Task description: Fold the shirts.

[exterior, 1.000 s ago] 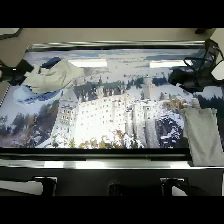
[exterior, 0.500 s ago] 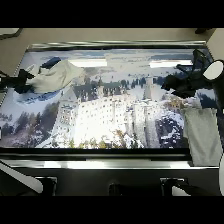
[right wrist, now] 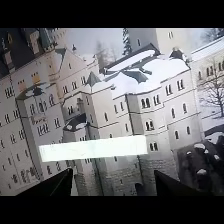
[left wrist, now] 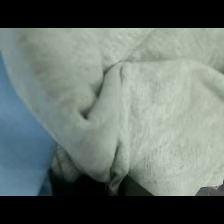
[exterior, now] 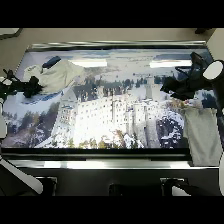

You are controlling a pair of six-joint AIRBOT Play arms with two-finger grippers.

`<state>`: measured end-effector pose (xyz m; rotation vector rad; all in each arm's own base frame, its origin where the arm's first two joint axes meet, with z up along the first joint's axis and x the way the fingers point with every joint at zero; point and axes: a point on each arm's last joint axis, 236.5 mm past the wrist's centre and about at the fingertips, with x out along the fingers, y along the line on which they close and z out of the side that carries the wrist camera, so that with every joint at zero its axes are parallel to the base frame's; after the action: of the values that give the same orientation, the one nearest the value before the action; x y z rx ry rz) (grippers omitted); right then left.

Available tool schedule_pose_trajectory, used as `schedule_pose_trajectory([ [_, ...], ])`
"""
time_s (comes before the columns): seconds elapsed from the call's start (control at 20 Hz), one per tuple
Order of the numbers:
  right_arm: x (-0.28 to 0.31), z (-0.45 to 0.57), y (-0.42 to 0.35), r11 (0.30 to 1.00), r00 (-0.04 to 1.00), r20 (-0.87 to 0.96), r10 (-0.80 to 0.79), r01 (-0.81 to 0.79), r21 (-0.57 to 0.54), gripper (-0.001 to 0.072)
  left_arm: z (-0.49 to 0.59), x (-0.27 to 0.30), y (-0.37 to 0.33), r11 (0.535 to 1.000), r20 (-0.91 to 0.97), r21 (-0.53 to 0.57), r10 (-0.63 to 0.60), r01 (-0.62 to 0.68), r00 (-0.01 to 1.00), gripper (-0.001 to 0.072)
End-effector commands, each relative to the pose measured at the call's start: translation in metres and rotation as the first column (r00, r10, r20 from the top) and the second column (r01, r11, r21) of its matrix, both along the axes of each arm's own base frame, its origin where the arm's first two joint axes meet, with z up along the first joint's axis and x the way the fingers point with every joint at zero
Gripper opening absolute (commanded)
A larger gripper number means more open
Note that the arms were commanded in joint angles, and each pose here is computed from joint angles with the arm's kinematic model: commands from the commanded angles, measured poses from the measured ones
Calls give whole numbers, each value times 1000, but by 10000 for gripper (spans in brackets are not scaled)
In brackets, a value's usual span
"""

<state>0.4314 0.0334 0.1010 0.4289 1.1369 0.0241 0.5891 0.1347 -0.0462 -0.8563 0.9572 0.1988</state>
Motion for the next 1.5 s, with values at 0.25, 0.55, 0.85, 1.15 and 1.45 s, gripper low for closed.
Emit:
schedule_pose_trajectory([
  [0.25,6,39,-16,993,989,137,51,-35,-113,615,315,42,-55,987,704,156,-132,30,697,32],
  [0.55,-28,138,-32,978,921,388,41,42,-203,614,484,-112,-245,853,770,434,-518,290,371,32],
  [0.85,-101,208,-42,959,851,522,46,109,-262,614,444,-233,-375,542,539,572,-814,616,216,32],
  [1.15,-160,151,-40,966,976,218,17,40,-255,614,262,-248,-418,287,196,298,-952,910,236,33],
  [1.45,-116,34,-38,976,997,-73,21,-37,-217,617,97,-200,-461,308,52,10,-950,951,307,348],
])
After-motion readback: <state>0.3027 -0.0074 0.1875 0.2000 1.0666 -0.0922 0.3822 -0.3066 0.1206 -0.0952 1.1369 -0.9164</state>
